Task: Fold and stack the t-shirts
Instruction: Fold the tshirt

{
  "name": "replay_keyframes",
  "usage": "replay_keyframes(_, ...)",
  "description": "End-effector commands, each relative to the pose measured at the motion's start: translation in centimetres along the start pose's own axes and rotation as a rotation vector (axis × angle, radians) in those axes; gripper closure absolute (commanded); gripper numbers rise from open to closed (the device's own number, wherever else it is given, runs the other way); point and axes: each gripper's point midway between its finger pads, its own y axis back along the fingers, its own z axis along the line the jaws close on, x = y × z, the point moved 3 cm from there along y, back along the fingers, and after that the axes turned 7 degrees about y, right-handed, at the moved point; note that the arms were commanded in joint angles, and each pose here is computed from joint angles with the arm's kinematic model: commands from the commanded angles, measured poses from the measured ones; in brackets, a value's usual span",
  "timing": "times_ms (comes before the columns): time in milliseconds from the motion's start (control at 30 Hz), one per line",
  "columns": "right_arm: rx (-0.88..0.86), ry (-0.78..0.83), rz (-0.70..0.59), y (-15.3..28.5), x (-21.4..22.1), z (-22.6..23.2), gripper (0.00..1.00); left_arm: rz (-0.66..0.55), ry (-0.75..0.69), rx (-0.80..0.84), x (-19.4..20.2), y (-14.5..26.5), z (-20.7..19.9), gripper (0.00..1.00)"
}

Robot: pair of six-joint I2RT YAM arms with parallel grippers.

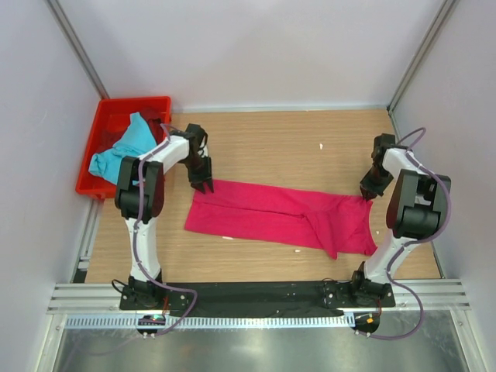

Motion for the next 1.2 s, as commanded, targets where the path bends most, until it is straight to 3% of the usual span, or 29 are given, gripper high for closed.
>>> replay_keyframes(0,-0.008,-0.04,-0.04,-1.2,-1.0,0.4,0.9,-0.026,0.003,-0.035,-1.1,-0.9,0.4,0.64)
replay_keyframes(100,-0.011,-0.059,-0.129,-1.3,-4.2,1.2,0.99,-0.031,0.003,-0.061,-1.4,-1.5,0.9,0.65)
replay_keyframes(367,-0.007,-0.066,-0.195,-2.4,-10.9,3.7,0.98,-0.07,0.011,-0.098,-2.6,-1.5,1.2,0.65)
replay_keyframes(433,0.03,-0.045,-0.156,-2.0,-10.7,3.2,0.89,-0.099,0.007,-0.096,-2.9,-0.4,1.0,0.58)
replay_keyframes(467,0.035,-0.039,-0.163,-1.2,-11.2,3.2,0.71,-0.128,0.003,-0.08,-3.0,1.2,0.5,0.55)
replay_keyframes(567,0.096,-0.033,-0.145,2.2,-10.1,1.3,0.42,-0.178,-0.021,-0.027,-2.7,4.7,-1.2,0.46)
replay_keyframes(667,0.091,-0.025,-0.067,4.5,-6.2,-0.1,0.3,-0.193,-0.061,0.006,-1.4,6.7,-2.8,0.44)
replay_keyframes(733,0.012,-0.047,-0.078,7.8,-3.6,-0.7,0.29,-0.217,-0.108,0.058,0.0,8.5,-4.6,0.44)
replay_keyframes(767,-0.049,-0.052,0.018,6.9,0.1,-0.5,0.29,-0.213,-0.124,0.067,0.8,8.6,-5.0,0.44)
replay_keyframes(833,-0.176,-0.075,-0.011,9.0,3.0,0.0,0.3,-0.208,-0.17,0.111,2.4,9.4,-6.5,0.45)
replay_keyframes(900,-0.302,-0.109,0.085,8.0,7.6,0.9,0.35,-0.192,-0.189,0.148,3.5,9.3,-7.1,0.48)
replay_keyframes(1000,-0.357,-0.162,0.075,7.0,10.8,0.5,0.47,-0.157,-0.228,0.206,5.0,8.9,-8.5,0.5)
replay_keyframes(1167,-0.418,-0.205,0.114,4.7,13.3,1.1,0.62,-0.118,-0.298,0.273,6.6,8.8,-11.5,0.52)
